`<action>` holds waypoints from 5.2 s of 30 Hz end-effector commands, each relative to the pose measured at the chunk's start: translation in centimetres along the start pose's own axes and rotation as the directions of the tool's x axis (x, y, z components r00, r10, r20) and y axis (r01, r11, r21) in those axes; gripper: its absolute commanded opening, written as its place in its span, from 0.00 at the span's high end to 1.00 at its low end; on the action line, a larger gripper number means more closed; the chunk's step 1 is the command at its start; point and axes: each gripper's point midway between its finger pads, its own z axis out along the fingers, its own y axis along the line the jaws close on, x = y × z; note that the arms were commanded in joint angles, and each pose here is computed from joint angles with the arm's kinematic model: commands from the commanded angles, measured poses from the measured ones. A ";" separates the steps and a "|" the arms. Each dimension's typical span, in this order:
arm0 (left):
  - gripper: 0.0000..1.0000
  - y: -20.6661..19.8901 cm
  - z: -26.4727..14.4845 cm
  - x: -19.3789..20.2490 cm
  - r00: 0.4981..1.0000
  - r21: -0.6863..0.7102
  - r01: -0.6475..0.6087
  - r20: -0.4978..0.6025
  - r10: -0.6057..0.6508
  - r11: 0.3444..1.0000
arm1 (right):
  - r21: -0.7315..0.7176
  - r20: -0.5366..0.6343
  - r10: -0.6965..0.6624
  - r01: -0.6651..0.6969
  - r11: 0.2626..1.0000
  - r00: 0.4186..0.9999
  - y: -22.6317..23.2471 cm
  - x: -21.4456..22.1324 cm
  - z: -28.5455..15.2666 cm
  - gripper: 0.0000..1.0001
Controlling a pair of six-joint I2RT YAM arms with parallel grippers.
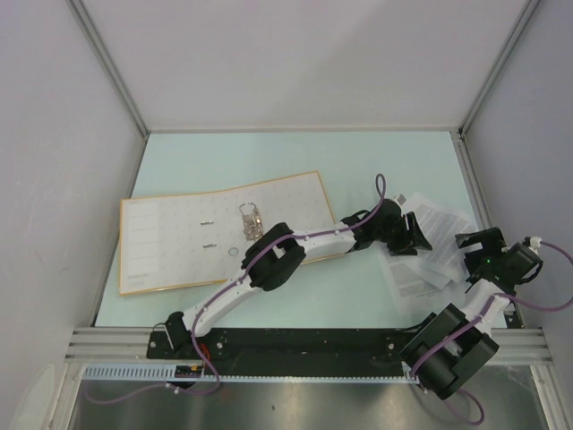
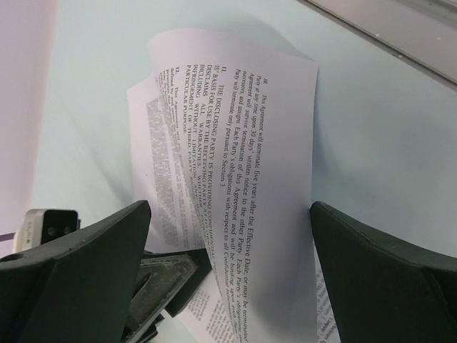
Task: Put the files into the folder
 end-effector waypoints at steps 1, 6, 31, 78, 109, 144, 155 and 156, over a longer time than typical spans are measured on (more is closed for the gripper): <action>0.37 0.4 0.3 0.3 1.000 -0.010 -0.009 -0.023 0.009 1.000 | -0.096 0.007 0.027 -0.026 0.995 1.000 2.2 -0.4 -0.3 0.00; 0.37 0.5 0.3 0.4 1.000 -0.009 -0.004 -0.030 0.004 1.000 | -0.121 -0.037 0.142 -0.146 0.982 0.989 3.0 0.0 -0.3 0.00; 0.37 0.7 -0.1 0.1 0.999 -0.013 -0.029 -0.034 0.029 0.999 | 0.165 0.050 0.125 -0.131 0.977 0.991 -0.4 -1.2 -1.7 0.29; 0.35 0.7 -0.4 -0.1 0.995 0.012 -0.075 -0.057 0.076 0.997 | 0.164 0.045 0.130 -0.136 0.977 0.990 2.0 -2.2 -3.9 0.58; 0.35 0.9 -0.3 -0.1 0.996 0.018 -0.062 -0.064 0.063 0.998 | 0.153 -0.061 0.167 -0.157 0.976 0.984 3.5 1.1 -5.2 0.28; 0.35 1.3 -0.3 0.0 0.996 0.025 -0.043 -0.074 0.045 0.999 | 0.237 0.008 0.135 -0.133 0.963 0.991 1.5 0.1 -5.2 0.30; 0.35 1.1 -0.4 -0.1 0.996 0.030 -0.046 -0.071 0.048 0.998 | 0.301 0.000 0.204 -0.194 0.934 0.979 -2.0 2.1 -4.2 0.39; 0.35 1.1 -0.4 -0.2 0.996 0.031 -0.045 -0.071 0.047 0.999 | 0.316 0.016 0.208 -0.203 0.927 0.978 -2.4 2.0 -4.2 0.40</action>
